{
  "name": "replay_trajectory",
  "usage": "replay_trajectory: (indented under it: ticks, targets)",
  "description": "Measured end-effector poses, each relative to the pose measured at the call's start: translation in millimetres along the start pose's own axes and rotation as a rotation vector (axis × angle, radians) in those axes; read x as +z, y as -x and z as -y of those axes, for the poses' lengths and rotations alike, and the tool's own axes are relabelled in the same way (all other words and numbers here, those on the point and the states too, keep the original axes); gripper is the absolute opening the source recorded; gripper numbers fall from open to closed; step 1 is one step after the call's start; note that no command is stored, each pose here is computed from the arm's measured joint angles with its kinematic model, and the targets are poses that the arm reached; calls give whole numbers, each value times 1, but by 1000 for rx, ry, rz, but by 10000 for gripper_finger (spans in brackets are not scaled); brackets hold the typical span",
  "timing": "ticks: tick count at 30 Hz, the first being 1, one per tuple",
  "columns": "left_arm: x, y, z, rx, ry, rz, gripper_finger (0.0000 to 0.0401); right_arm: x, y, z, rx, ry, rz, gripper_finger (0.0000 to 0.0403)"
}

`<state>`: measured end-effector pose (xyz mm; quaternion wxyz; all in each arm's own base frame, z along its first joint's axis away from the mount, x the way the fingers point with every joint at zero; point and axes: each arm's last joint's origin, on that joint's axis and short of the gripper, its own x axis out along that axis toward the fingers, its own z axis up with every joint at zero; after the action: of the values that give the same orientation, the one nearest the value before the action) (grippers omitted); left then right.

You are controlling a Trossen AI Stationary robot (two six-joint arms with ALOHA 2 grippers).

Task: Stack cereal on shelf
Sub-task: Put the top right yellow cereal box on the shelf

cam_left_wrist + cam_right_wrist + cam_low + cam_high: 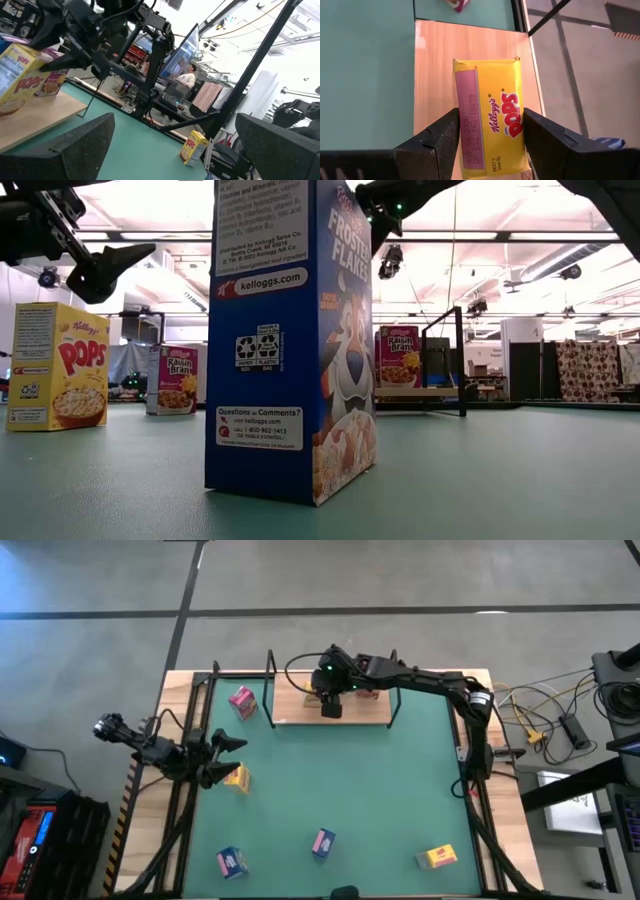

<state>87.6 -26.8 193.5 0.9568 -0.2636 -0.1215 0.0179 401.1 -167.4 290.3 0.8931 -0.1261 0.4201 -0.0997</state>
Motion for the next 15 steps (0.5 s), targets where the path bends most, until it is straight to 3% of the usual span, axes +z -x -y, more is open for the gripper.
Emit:
replay_trajectory:
  ticks: [15]
  targets:
    - [0, 0, 0, 0, 0, -1, 398, 1, 0, 0, 13, 0, 13, 192]
